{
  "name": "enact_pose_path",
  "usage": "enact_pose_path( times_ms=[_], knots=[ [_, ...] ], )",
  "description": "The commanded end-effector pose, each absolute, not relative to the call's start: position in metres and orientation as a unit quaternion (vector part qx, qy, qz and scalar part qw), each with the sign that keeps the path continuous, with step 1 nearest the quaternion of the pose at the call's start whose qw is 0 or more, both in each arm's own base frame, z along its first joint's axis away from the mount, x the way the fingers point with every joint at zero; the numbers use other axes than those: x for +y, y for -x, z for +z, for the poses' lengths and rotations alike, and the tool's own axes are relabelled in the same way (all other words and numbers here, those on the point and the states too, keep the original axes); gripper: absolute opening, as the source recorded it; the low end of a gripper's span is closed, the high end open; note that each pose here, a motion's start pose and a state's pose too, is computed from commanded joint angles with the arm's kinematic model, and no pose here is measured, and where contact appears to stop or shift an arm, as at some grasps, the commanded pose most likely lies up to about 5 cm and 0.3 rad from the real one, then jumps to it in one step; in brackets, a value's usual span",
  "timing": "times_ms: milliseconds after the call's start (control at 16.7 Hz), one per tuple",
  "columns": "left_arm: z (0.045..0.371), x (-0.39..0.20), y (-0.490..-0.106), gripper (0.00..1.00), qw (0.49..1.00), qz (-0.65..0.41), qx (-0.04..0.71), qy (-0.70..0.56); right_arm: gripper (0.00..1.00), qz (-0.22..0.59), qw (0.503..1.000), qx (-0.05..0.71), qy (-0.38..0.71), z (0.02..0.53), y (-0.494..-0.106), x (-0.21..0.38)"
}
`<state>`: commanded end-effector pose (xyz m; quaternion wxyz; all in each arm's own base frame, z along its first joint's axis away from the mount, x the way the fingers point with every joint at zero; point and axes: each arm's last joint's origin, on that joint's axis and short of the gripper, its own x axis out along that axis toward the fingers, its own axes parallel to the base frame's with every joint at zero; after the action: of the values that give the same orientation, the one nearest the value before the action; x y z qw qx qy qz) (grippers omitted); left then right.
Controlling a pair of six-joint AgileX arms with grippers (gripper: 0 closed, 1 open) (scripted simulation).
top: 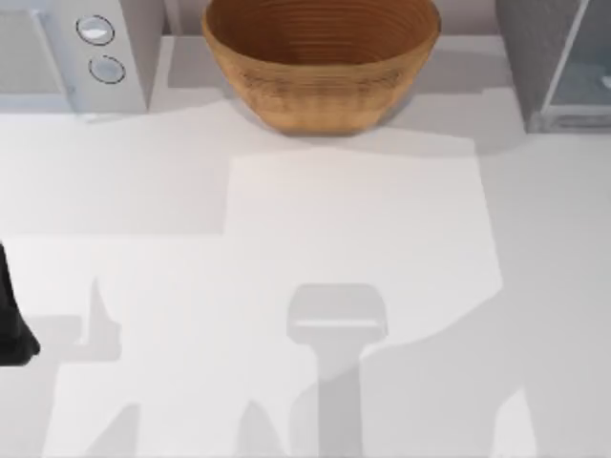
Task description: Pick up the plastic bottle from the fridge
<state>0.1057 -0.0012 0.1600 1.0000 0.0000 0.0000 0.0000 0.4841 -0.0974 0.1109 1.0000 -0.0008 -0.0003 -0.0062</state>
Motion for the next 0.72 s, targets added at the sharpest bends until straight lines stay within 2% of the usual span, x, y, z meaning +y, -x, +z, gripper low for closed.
enact_pose_path(
  times_ms=[420, 720],
  knots=[
    [0.16, -0.001, -0.106, 1.0, 1.0, 0.0, 0.0, 0.0, 0.0, -0.007, 1.0, 0.0, 0.001, 0.154, -0.484, -0.097],
    [0.16, -0.001, -0.106, 1.0, 1.0, 0.0, 0.0, 0.0, 0.0, -0.005, 1.0, 0.0, 0.0, 0.154, -0.48, -0.097]
  ],
)
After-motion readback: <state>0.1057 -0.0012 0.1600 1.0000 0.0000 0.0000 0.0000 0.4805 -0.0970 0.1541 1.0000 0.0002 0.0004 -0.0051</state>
